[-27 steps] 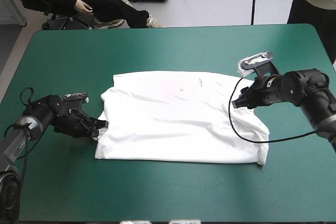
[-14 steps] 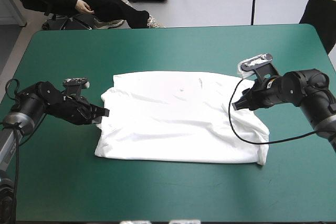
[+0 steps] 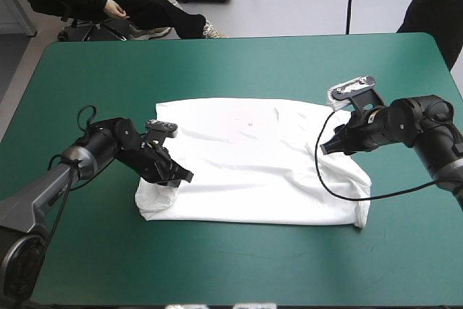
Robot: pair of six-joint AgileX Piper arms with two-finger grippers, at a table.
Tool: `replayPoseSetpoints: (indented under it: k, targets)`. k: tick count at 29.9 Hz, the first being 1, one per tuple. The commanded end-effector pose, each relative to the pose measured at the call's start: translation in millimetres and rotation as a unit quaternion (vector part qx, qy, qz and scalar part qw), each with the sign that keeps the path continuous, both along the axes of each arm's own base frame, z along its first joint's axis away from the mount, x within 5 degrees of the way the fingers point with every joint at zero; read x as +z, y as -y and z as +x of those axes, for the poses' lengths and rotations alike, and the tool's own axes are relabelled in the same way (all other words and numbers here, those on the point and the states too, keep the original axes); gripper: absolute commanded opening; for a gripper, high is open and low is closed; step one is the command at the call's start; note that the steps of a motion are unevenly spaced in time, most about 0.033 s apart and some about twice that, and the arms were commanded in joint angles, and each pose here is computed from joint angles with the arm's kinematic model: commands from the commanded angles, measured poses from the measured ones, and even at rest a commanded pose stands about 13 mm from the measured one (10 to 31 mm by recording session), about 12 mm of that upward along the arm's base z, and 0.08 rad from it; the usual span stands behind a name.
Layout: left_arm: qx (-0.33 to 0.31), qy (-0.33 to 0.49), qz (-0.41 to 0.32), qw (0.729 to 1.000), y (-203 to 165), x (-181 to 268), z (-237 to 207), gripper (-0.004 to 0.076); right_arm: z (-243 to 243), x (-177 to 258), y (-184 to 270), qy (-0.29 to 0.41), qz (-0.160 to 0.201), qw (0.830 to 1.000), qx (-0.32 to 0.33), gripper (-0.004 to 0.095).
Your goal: Fold the cloth
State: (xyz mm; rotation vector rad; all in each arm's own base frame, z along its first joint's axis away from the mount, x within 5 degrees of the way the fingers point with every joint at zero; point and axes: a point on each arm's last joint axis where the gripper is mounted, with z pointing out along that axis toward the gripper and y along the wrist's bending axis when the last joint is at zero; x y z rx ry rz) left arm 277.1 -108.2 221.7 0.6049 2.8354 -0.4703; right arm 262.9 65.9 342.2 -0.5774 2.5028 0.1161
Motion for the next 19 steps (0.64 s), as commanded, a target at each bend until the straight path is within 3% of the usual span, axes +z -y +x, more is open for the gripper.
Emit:
replayPoseSetpoints:
  k: [1, 3, 5, 9, 11, 19]
  targets:
    - [0.001, 0.008, 0.017, 1.000, 2.7, -5.0, 10.1, -0.0016, -4.0, 17.0, 1.5, 0.037, 0.010, 0.999, 0.001, 0.0414]
    - [-0.006, -0.008, 0.027, 1.000, 2.9, -16.3, 13.0, 0.0013, -4.5, 16.6, 1.5, 0.034, 0.009, 0.999, 0.002, 0.0416]
    - [-0.023, -0.023, 0.027, 0.999, 3.7, -20.0, 11.3, 0.0090, -4.6, 16.5, 1.6, 0.033, 0.008, 0.999, 0.002, 0.0427]
    - [-0.037, -0.029, 0.020, 0.999, 3.2, -6.6, 4.9, 0.0318, -12.6, 24.7, 3.2, 0.047, 0.010, 0.999, 0.004, 0.0492]
    - [-0.038, -0.017, 0.015, 0.999, 2.1, 9.5, 0.2, 0.0391, -20.8, 31.4, 4.9, 0.055, 0.012, 0.998, 0.005, 0.0518]
    - [0.015, 0.115, 0.057, 0.992, -28.2, 88.5, -47.8, 0.0412, -64.5, 31.5, 15.1, 0.012, 0.001, 1.000, 0.000, 0.0533]
